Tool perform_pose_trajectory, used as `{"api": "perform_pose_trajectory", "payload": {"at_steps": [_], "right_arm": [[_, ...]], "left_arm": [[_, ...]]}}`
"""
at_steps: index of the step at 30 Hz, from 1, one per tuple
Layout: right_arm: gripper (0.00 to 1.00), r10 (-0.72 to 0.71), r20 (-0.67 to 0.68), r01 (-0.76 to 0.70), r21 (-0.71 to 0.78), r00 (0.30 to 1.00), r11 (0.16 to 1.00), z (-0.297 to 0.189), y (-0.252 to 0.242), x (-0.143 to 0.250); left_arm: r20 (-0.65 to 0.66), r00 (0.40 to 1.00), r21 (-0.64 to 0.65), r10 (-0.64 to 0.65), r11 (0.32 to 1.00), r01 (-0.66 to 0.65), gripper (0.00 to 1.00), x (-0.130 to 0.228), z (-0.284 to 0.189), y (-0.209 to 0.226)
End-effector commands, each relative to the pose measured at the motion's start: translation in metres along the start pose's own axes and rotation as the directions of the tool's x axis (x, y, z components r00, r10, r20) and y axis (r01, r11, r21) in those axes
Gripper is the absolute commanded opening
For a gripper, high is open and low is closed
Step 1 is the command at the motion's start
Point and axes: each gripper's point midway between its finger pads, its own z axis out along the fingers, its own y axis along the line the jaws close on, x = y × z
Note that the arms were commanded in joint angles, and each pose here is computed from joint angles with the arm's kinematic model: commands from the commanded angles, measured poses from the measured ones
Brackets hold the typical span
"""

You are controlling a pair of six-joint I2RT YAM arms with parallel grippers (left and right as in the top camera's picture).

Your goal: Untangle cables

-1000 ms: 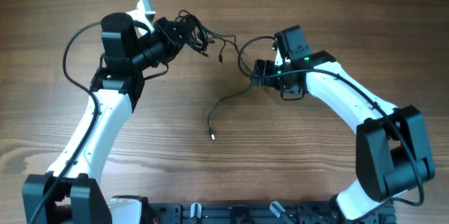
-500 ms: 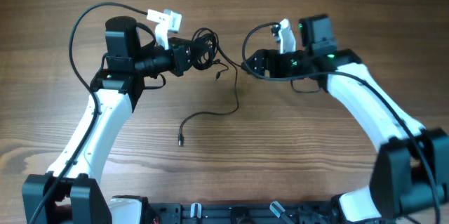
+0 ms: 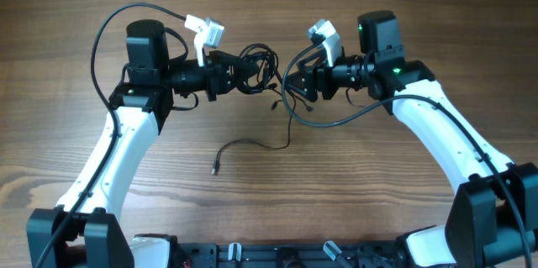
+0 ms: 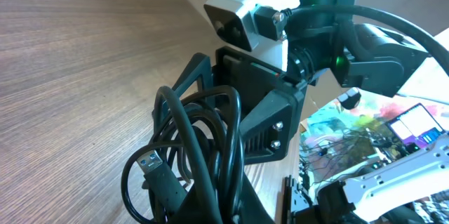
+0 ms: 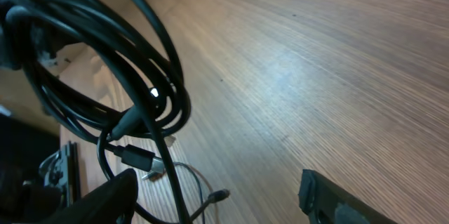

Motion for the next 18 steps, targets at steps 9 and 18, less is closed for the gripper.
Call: {"api": "perform_pose_trajectory", "payload": {"at_steps": [9,18], "right_arm": [[0.05,-0.050,-0.083,0.041,-0.099,0.995,0.994,0.018,0.026,0.022],[0.05,0.050,-0.073,-0.062,-0.169,0.996,0.984,0.001,0.036,0.019]], "left_arm": [[0.030,0.947,0.145,0.319,0.936,-0.320,0.04,-0.002,-0.005,-0.029],[0.015,0.932,0.004,0.361,0.932,-0.361,0.04,-0.007,-0.003,-0.006]]}}
